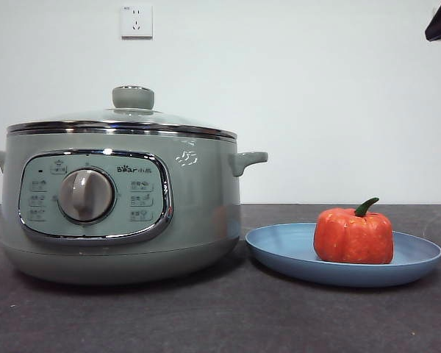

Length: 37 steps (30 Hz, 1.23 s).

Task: Take the pumpkin out from the steamer,put the pumpkin in the blue plate,close the lid

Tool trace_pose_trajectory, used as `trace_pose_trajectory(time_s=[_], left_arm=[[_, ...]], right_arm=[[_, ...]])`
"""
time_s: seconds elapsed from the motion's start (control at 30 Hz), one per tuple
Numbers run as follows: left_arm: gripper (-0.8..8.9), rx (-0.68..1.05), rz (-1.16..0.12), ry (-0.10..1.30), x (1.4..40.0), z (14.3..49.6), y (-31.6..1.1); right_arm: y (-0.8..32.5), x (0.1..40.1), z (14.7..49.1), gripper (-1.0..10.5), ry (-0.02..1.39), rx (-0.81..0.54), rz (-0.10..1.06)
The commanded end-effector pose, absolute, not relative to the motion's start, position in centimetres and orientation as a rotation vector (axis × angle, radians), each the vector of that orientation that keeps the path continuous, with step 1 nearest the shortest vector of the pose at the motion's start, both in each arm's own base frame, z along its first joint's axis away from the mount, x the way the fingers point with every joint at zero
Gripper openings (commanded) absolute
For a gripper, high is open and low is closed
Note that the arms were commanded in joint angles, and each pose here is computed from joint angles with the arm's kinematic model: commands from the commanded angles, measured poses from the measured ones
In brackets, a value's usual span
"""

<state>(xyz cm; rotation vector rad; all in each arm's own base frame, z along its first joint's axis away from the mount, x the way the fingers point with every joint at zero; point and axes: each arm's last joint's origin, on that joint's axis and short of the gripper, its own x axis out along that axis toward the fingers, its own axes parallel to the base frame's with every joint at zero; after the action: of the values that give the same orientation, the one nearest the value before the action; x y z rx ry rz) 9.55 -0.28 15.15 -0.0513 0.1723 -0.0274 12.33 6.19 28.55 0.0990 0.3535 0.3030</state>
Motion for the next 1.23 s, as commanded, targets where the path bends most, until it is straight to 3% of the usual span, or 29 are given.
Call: trace_pose_trajectory(time_s=[0.03,0.27,0.4,0.83,1.23], left_arm=[[-0.03,-0.057,-0.023,0.183,9.6,14.7,-0.3],[-0.03,-0.057,-0.023,0.183,9.6,14.7,-0.3],[-0.03,-0.057,-0.023,0.183,9.6,14.7,-0.3],[-0.03,-0.057,-0.023,0.183,9.6,14.7,-0.3],[-0.03,-0.057,-0.023,0.183,9.6,14.7,-0.3]], right_arm=[[6.0,12.4,28.4,-0.1,0.338,0.081,0.243],[4.0,10.6,28.3,0.0,0.305,0.024,0.147],[2.5,10.2,26.2,0.0,0.254,0.061,0.055],[1.1,9.3,18.2,0.0,0.273,0.064,0.088],[1.1,9.3,15.6,0.0,0.254,0.065,0.111]])
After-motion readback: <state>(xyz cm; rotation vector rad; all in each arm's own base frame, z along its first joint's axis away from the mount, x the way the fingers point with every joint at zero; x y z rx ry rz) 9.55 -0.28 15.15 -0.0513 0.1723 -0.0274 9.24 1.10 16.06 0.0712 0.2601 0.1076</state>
